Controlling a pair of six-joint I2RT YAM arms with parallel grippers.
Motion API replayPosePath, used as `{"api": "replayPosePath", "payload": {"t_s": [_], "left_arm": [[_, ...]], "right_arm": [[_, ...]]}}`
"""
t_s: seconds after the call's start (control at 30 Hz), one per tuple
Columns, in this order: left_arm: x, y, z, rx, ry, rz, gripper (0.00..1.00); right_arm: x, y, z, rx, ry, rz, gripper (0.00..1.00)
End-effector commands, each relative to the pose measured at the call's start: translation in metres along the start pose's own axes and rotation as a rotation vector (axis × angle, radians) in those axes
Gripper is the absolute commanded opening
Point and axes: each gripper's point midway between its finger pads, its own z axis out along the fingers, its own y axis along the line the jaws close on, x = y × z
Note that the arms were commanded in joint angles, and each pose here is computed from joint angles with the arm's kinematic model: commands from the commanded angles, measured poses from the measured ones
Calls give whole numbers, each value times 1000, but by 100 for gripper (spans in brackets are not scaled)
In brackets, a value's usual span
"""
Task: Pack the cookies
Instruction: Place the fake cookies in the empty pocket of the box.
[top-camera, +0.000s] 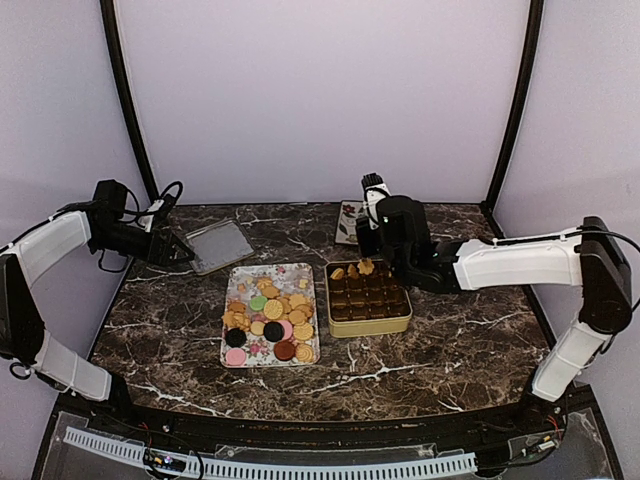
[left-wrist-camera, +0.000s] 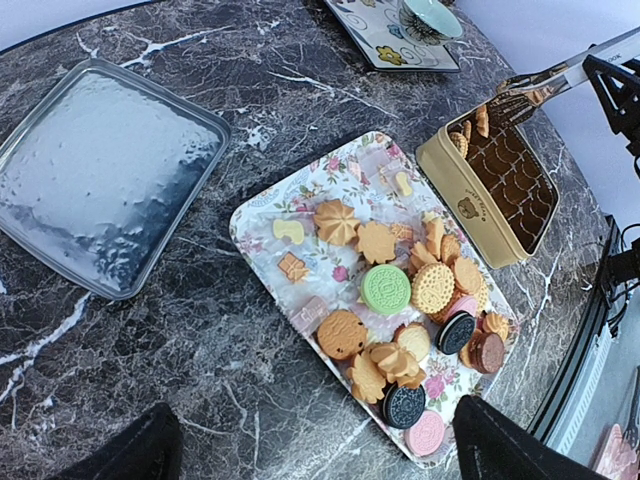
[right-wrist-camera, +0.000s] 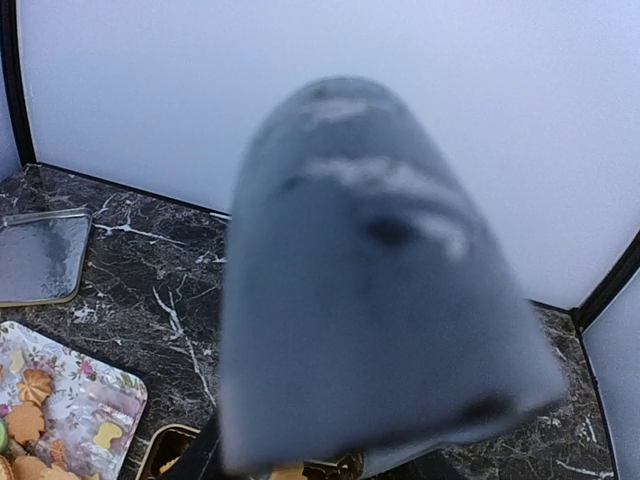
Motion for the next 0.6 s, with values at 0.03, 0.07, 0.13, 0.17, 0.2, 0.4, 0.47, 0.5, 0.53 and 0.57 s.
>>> {"api": "replayPosePath", "payload": {"t_s": [0.03,0.07,0.13,0.17,0.2,0.4,0.47,0.5,0.53,0.57], "left_arm": [[2,-2,-3,12,-7,-5,97],[2,-3,-3,13,-7,-6,97],[2,-2,-3,13,-7,-6,97],[2,-2,-3,13,-8,-5,97],[2,-2,-2,13,-7,-4,97],[3,-3,-2,13,-6,-5,97],[3,-3,-2,14,-6,-5,97],[2,-2,-2,13,-6,-6,97],[3,-3,-3,13,-6,-4,97],[3,-3,-3,13,-6,-2,97]], "right_arm": [[-20,-21,-8,57,-54,36,43],[-19,-22,-8,58,-52,35,43],[-17,-22,-8,59,-48,33,43],[-18,-22,-8,58,-49,35,43],[-19,-21,-8,51,-52,41,43],[-34,-8,-6,3,-87,90,42],[-39,-2,-4,-8,-98,93,42],[-41,2,-3,-15,-101,91,42],[-42,7,-2,-21,-103,87,42],[-39,11,-2,-29,-98,76,42]]}}
